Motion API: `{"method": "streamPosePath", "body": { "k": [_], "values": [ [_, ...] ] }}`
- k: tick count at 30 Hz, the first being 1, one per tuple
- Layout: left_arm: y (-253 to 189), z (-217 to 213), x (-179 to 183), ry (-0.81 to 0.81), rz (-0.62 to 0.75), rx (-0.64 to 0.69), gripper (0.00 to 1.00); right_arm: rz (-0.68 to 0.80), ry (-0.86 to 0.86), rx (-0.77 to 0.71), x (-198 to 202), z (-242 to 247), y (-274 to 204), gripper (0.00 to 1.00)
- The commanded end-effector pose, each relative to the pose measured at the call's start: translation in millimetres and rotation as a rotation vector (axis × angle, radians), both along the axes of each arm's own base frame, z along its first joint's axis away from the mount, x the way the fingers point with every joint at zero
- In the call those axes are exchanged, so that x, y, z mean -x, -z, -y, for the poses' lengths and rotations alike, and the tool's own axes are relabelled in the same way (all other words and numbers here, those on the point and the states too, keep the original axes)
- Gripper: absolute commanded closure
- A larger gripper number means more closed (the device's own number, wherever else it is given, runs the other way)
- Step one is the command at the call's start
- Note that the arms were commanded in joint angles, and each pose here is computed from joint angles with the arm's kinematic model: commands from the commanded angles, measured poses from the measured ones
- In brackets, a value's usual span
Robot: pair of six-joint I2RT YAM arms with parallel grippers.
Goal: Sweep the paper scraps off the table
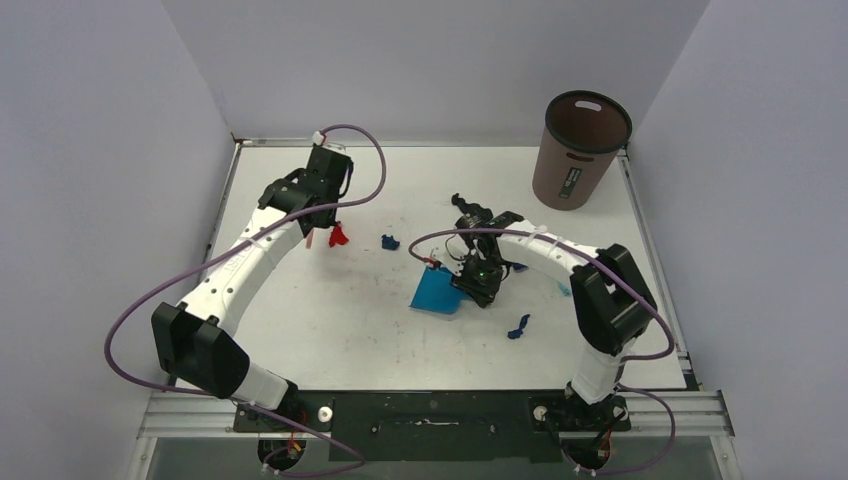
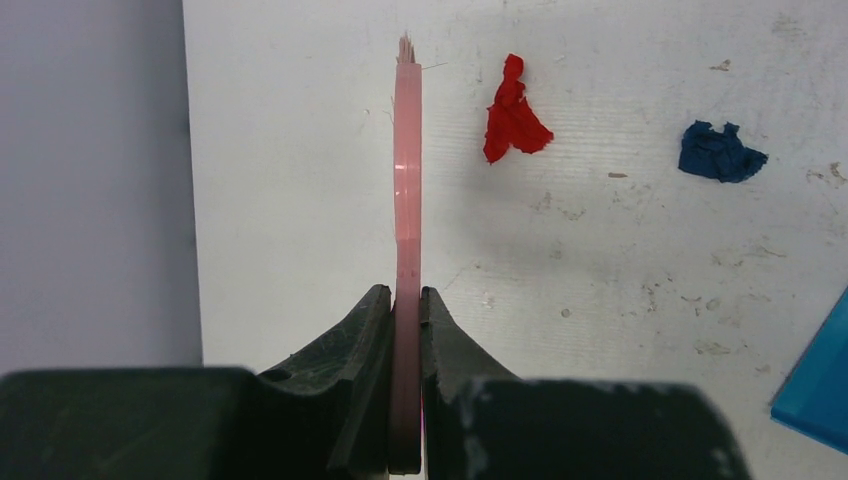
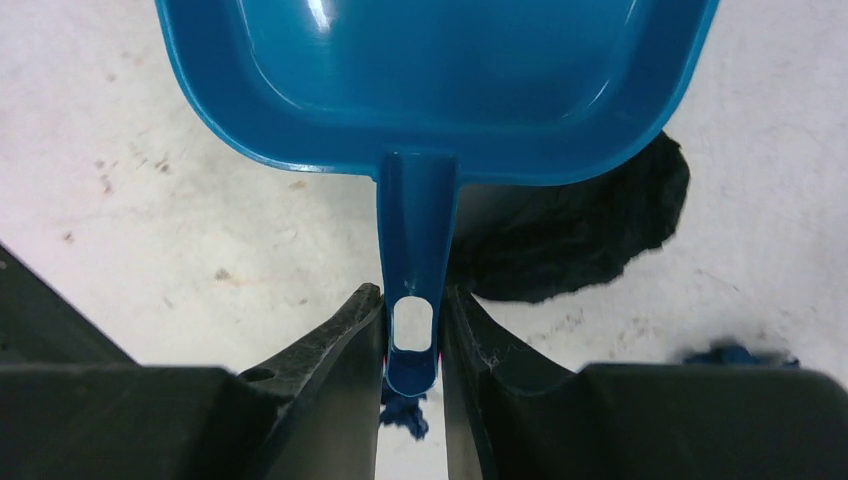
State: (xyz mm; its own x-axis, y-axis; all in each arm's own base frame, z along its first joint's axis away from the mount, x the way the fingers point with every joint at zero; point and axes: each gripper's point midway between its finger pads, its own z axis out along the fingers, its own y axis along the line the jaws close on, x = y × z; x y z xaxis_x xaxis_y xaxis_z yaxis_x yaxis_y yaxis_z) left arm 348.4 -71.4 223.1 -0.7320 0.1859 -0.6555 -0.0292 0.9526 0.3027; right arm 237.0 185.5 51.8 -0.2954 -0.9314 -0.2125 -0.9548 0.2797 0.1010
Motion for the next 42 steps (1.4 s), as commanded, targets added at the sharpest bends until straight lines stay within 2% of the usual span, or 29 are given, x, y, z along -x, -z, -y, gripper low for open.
{"method": "streamPosePath", "body": {
  "k": [1,5,12,15,22,25,28,31,35,38,42],
  "values": [
    [-22,-15,-9,-0.042,0.07,0.003,1.0,0.059,0.072,-0.03,-25,-19,2,0.87],
    [-20,-14,-8,-0.03,0.075,0.036,1.0,0.069,0.098,-0.066,-31,-28,7,0.82],
    [-18,-14,-5,-0.027,0.079,0.051,1.0,0.073,0.12,-0.11,-28,-48,8,0.81],
    [-18,-15,-6,-0.027,0.076,0.05,1.0,0.09,0.122,-0.105,-28,-53,11,0.74],
    [-19,-15,-5,-0.022,0.078,0.059,1.0,0.14,0.108,-0.126,-24,-48,10,0.45],
    [-19,-14,-4,-0.017,0.078,0.068,1.0,0.148,0.089,-0.153,-18,-44,10,0.4],
    [-19,-13,-4,-0.013,0.08,0.077,1.0,0.165,0.092,-0.169,-14,-42,11,0.39],
    [-17,-12,-5,-0.008,0.074,0.083,1.0,0.177,0.109,-0.178,-18,-40,11,0.41],
    [-14,-12,-8,-0.011,0.068,0.078,1.0,0.165,0.12,-0.194,-20,-41,12,0.5],
    [-15,-14,-13,-0.016,0.063,0.068,1.0,0.16,0.121,-0.211,-20,-44,11,0.63],
    [-13,-27,-24,-0.049,0.027,-0.006,1.0,0.163,0.123,-0.18,-24,-42,4,0.88]
  ]
}}
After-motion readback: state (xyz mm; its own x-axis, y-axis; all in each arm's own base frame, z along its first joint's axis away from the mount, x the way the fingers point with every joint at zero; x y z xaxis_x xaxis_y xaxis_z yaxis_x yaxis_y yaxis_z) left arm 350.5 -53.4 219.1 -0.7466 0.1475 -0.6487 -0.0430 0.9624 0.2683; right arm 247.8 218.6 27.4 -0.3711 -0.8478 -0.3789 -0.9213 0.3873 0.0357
